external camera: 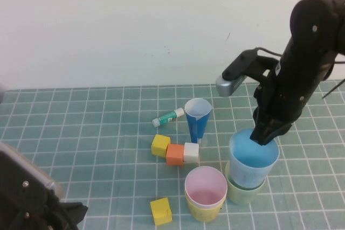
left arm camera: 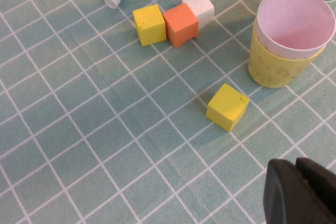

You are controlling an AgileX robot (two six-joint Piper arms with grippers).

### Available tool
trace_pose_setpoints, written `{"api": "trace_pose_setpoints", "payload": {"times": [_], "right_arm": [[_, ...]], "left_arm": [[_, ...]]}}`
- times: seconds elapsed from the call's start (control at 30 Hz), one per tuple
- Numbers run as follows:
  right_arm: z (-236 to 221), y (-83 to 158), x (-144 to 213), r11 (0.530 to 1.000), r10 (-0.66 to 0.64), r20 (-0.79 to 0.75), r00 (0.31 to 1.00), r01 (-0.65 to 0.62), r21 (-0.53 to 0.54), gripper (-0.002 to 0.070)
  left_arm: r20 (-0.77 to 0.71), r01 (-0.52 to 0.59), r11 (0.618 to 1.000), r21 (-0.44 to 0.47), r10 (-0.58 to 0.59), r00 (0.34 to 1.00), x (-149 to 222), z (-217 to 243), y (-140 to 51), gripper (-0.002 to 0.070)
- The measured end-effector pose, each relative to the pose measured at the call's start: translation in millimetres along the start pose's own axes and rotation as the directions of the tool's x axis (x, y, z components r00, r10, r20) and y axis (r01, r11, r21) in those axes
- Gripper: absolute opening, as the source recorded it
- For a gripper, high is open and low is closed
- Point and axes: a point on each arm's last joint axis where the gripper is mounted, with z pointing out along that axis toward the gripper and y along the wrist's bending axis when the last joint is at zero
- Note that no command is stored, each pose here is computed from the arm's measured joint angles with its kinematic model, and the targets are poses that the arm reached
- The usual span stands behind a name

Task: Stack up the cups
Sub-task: Place the blue cup on the green cup

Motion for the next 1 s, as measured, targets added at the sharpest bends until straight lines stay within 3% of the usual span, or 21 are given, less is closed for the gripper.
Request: {"api": "trace_pose_setpoints", "payload": {"times": [0.33,0.53,0.6,0.83,1.0], "right_arm": [[23,-8,0,0.997,0.042,0.030,0.999,-0.044,0.067,0.0016],[48,-13,-2,0.997,0.067,-0.024,0.997,-0.066,0.049,0.0030],[53,-13,-2,0.996,0.081,-0.041,0.996,-0.079,0.043,0.0073],[54,-20,1,0.992,0.120,-0.045,0.992,-0.118,0.044,0.0387],[55,-26,4,0.987,0.158,-0.041,0.987,-0.156,0.048,0.0444]], "left_arm": [[0.000,-0.001,1.000,-0.001,0.001,1.000,0,0,0.1,-0.0002],[0.004,0.000,1.000,-0.001,0.000,1.000,0,0,0.0,-0.0002],[0.004,0.000,1.000,-0.001,0.000,1.000,0,0,0.0,-0.0002],[0.008,0.000,1.000,0.000,0.000,1.000,-1,0,0.0,-0.0001],[0.008,0.000,1.000,0.000,0.000,1.000,-1,0,0.0,-0.0002]]}}
